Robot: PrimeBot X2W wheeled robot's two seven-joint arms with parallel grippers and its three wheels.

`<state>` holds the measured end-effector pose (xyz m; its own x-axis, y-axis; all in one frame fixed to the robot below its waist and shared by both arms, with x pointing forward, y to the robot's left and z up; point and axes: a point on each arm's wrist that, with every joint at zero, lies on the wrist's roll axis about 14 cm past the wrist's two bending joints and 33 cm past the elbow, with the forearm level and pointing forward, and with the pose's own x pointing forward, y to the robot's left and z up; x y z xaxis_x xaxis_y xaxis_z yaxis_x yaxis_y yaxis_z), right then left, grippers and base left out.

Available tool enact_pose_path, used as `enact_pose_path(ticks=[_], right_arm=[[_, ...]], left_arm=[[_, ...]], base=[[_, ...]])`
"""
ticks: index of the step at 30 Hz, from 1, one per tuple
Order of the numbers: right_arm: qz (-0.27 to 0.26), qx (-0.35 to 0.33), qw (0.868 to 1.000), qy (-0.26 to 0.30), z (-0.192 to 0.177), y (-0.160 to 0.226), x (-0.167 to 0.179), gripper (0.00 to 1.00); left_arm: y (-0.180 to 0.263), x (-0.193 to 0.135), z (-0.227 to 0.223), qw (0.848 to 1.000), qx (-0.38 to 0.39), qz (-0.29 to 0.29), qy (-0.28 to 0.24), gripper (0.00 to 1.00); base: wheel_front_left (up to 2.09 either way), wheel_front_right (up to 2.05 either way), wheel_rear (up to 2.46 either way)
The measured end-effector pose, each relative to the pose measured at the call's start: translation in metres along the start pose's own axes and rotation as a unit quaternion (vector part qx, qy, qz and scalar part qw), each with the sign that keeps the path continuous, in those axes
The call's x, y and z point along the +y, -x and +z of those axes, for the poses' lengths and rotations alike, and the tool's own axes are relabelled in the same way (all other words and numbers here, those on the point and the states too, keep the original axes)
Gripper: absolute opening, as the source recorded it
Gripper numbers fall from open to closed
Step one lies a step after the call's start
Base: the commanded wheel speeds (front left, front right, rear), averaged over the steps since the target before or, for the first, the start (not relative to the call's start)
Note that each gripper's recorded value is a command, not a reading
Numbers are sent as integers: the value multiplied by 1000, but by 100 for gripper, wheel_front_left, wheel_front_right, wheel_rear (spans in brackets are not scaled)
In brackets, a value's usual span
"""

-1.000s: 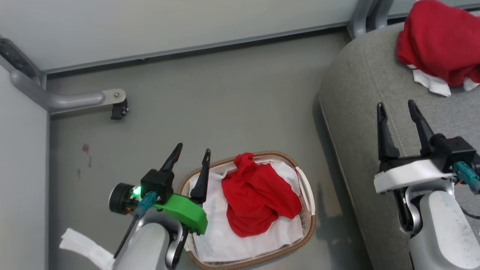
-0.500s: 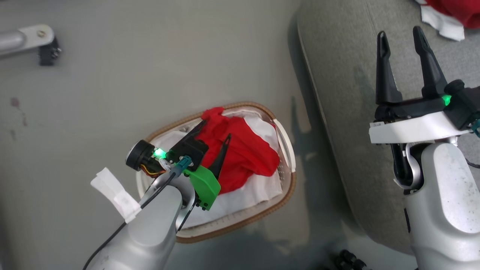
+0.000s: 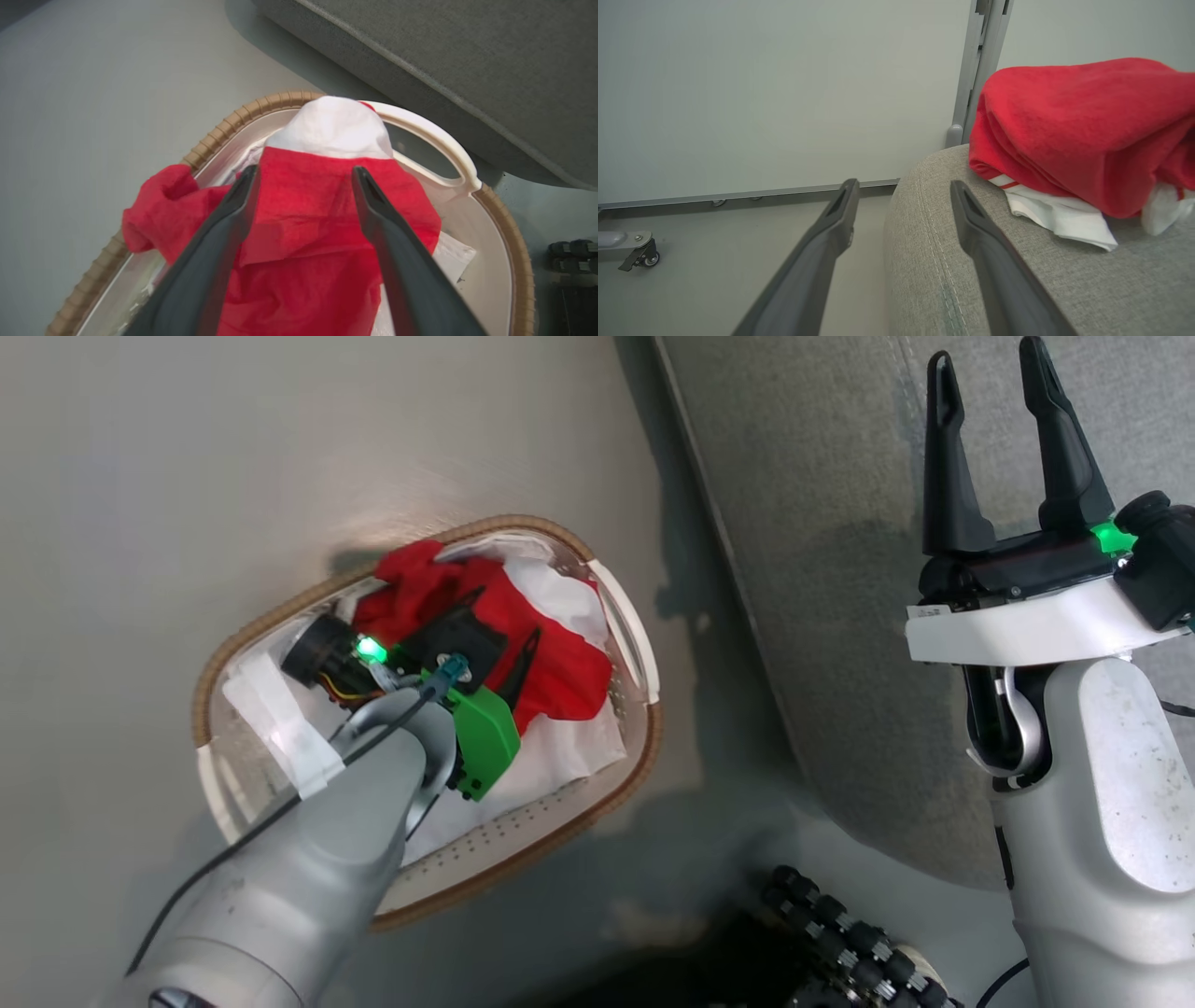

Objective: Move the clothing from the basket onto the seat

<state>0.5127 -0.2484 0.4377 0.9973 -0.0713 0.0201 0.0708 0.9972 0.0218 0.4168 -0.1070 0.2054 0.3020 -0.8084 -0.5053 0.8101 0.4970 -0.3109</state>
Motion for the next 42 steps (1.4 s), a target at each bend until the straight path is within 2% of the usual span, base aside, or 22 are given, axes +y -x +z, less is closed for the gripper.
enact_pose_path(ticks=[13,19,27,32,33,34,35,36,37,42], right_arm=[[-19,26,999,23,-17,5,-20,100],[-22,35,999,22,-23,7,-22,100],[-25,39,999,19,-25,8,-24,100],[-28,41,999,18,-27,9,-26,100],[-29,41,999,18,-27,9,-27,100],[-29,42,999,17,-27,10,-27,100],[-30,42,999,17,-27,10,-28,100],[-30,42,999,17,-28,10,-28,100],[-30,41,999,16,-27,10,-28,100],[-33,38,999,15,-24,10,-29,100]], left_arm=[[-38,12,-36,996,85,-24,-7,100],[-38,15,-60,990,140,-24,-7,100],[-41,9,-68,988,153,-34,-13,100],[-37,13,-87,979,200,-29,-20,100],[-36,14,-91,977,211,-28,-18,85],[-35,15,-94,975,219,-25,-16,64],[-34,16,-96,974,225,-23,-15,28],[-34,16,-98,973,231,-23,-14,9],[-33,16,-99,972,234,-22,-12,0],[-30,11,-97,973,231,-26,-10,0]], base=[[0,0,0],[0,0,0],[0,0,0],[0,0,0],[0,0,0],[0,0,0],[0,0,0],[0,0,0],[0,0,0],[0,0,0]])
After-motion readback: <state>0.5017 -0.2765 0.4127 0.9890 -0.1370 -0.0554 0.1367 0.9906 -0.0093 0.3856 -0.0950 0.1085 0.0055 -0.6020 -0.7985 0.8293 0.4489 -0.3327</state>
